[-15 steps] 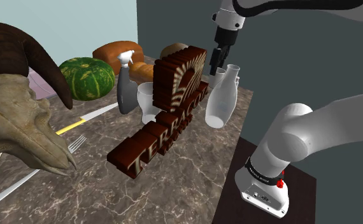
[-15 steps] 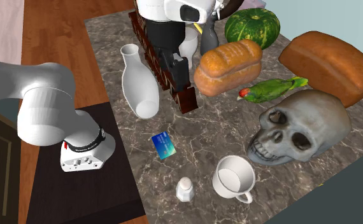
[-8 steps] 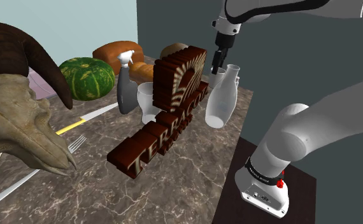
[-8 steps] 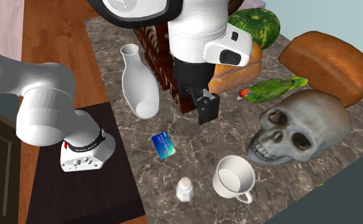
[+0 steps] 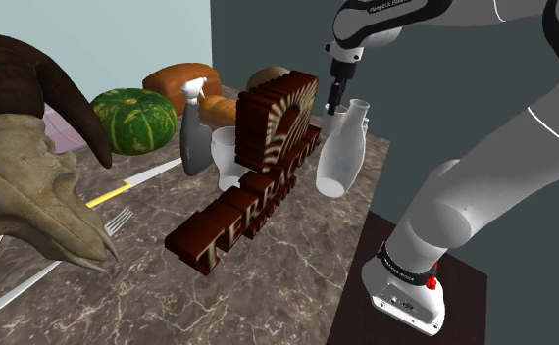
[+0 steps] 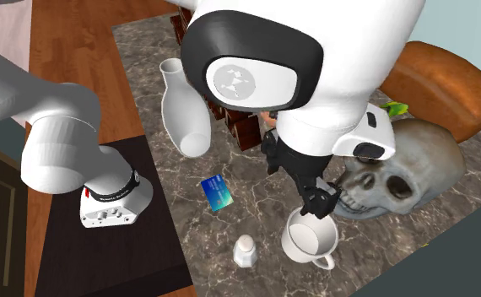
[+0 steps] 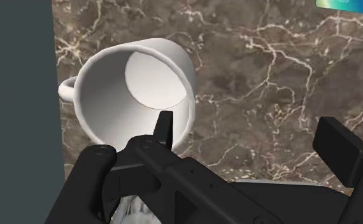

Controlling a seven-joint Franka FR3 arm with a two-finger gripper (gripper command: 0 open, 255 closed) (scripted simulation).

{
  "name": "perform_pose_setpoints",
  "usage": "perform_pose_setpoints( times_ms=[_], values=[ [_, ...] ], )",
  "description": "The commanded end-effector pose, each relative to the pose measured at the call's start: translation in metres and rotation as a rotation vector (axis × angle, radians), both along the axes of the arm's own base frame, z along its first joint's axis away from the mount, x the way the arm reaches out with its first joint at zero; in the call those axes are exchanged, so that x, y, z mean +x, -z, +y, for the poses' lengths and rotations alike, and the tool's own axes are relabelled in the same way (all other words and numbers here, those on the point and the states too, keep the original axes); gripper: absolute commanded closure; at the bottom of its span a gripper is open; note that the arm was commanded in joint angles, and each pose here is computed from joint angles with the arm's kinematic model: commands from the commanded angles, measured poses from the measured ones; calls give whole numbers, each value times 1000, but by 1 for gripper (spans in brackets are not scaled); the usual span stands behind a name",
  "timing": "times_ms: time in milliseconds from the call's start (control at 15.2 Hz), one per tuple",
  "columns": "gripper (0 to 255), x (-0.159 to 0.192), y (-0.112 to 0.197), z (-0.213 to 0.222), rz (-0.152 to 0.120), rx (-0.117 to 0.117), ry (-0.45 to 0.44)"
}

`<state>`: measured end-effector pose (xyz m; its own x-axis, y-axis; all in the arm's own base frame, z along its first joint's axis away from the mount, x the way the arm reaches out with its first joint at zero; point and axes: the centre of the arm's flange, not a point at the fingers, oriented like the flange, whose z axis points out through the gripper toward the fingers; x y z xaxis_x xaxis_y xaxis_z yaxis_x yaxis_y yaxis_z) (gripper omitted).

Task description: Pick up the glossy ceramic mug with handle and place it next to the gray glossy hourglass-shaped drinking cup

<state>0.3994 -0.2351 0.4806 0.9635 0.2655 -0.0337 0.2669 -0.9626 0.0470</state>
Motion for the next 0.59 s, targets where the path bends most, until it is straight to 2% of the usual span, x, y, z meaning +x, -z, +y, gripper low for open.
perform_pose_setpoints(
  times_ms=[0,528],
  values=[
    [0,10,10,-24,7,-3,-17],
    [0,12,50,-33,9,-4,-22]
  ],
)
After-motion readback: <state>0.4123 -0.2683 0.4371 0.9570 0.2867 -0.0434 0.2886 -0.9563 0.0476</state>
